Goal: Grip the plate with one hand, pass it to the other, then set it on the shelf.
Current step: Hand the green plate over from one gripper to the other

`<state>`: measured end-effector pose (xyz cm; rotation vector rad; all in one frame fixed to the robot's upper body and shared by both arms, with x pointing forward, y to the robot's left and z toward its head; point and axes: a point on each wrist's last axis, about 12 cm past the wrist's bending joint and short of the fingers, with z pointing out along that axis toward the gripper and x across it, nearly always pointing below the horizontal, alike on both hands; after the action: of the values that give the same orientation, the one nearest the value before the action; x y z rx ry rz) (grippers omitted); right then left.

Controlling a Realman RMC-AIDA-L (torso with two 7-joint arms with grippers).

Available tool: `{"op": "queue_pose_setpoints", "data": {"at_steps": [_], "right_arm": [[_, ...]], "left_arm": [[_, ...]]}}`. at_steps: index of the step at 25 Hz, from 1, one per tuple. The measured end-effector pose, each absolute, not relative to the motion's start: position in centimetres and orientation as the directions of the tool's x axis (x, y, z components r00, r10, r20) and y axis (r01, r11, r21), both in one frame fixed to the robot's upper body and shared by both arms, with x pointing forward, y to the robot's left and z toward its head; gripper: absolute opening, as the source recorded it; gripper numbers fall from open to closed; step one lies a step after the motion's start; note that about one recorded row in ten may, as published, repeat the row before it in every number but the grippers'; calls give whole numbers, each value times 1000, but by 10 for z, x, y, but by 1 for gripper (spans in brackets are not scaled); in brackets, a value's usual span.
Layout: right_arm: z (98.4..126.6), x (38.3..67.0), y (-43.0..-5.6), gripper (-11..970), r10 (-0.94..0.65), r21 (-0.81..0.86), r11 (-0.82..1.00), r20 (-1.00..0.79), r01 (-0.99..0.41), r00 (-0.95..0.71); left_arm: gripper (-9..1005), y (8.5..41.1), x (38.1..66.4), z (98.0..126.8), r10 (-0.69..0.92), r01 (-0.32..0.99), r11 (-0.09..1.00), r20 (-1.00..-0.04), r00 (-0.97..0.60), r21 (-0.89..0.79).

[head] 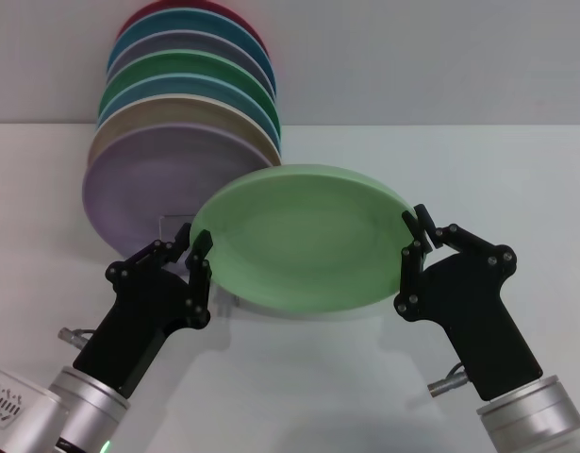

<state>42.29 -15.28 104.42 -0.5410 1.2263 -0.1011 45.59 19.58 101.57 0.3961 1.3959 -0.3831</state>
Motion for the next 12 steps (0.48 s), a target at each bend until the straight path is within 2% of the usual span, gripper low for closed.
{"op": "queue_pose_setpoints", "data": {"at_steps": [12], "right_arm": [[1044,425,-152,16,-357,-447,867,-865,-218,353]], "left_arm": [[83,195,457,1016,-29,488,872,-990,137,41]]}}
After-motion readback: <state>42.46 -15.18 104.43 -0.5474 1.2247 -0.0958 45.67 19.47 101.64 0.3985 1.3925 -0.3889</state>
